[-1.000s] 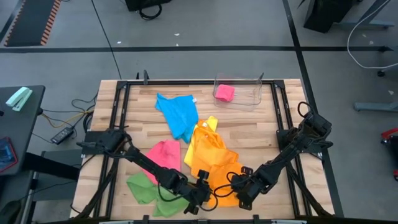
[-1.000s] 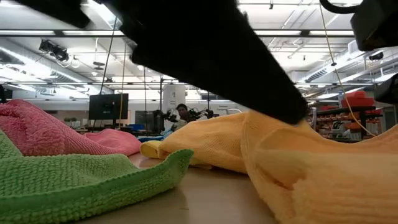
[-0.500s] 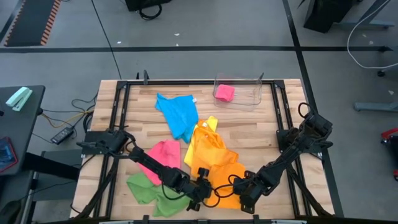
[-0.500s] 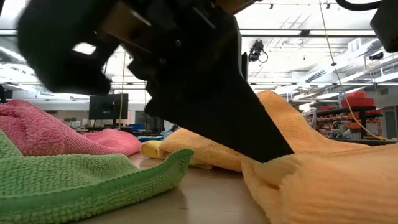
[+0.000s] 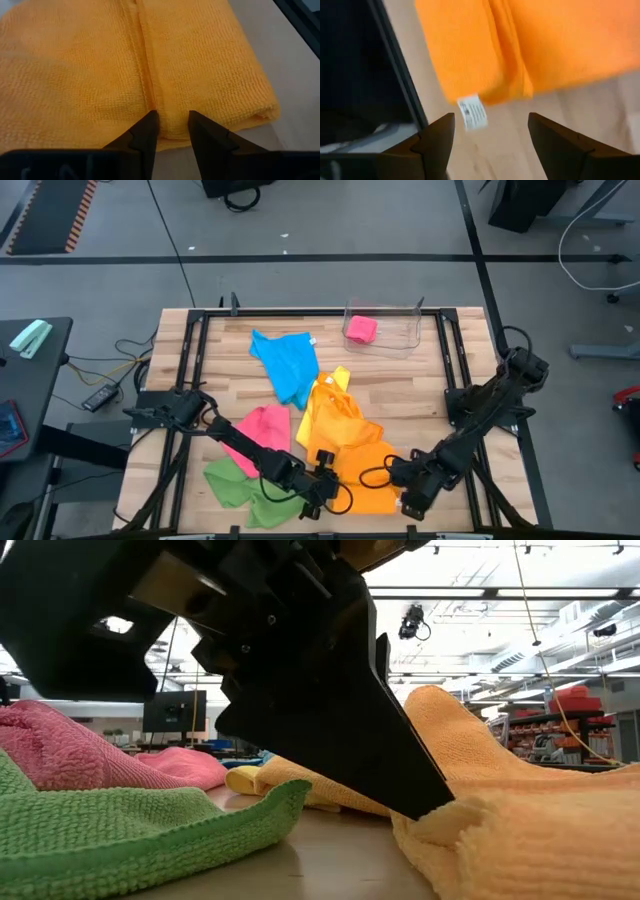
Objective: Fold microfiber towels
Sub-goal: Fold the right orange microfiber cloth
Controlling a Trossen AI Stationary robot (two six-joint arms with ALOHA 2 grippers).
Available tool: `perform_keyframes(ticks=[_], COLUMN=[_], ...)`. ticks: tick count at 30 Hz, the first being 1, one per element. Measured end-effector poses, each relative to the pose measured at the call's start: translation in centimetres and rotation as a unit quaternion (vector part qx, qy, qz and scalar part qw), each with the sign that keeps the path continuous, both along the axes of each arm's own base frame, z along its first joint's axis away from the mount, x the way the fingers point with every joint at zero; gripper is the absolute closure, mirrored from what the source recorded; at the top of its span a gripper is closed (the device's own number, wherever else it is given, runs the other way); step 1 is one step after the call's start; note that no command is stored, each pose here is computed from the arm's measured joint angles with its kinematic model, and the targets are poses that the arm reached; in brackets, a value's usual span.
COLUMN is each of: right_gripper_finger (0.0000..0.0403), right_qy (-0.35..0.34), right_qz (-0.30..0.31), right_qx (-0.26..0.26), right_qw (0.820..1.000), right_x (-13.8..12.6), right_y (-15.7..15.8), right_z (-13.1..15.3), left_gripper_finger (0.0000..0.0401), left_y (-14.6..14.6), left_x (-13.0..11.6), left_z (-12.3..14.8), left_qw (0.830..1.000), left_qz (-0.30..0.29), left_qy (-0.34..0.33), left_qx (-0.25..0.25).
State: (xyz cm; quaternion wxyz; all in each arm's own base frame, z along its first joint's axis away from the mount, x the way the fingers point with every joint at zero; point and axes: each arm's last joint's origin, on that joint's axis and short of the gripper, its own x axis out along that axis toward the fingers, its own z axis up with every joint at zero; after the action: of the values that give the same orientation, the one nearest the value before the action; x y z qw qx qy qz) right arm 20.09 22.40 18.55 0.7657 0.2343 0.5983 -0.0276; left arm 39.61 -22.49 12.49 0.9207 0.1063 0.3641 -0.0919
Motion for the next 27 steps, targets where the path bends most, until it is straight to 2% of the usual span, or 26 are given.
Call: perform_keyframes(ticks=[3, 8, 12, 17, 22, 27], right_gripper_finger=[0.0143, 0.0156, 0.0169, 0.0184, 0.0193, 0.0193], right_qy=[-0.088, -0.189, -0.204, -0.219, -0.250, -0.282], right_qz=[0.022, 0.086, 0.108, 0.102, 0.098, 0.092], right_qx=[-0.053, -0.087, -0.103, -0.124, -0.164, -0.224], right_qw=[0.995, 0.974, 0.967, 0.962, 0.949, 0.928], right_x=[-0.1, 0.2, 0.2, 0.1, -0.1, 0.2], right_y=[0.8, 3.5, 5.0, 5.9, 6.1, 5.5], right_z=[0.0, -1.5, -3.8, -5.6, -5.5, -4.9], left_gripper_finger=[0.0284, 0.0281, 0.0281, 0.0290, 0.0288, 0.0290], left_y=[0.0, -0.1, -0.1, 0.2, 0.2, 0.2], left_x=[0.0, -0.2, -0.2, 0.1, 0.1, 0.1], left_z=[0.0, -0.1, -0.1, 0.0, 0.0, 0.0], left_qw=[1.000, 1.000, 1.000, 1.000, 1.000, 1.000], left_qz=[0.000, -0.002, -0.008, 0.001, 0.002, 0.002], left_qy=[0.001, 0.006, 0.004, 0.003, 0.003, 0.002], left_qx=[0.001, 0.004, 0.009, 0.001, 0.001, -0.001])
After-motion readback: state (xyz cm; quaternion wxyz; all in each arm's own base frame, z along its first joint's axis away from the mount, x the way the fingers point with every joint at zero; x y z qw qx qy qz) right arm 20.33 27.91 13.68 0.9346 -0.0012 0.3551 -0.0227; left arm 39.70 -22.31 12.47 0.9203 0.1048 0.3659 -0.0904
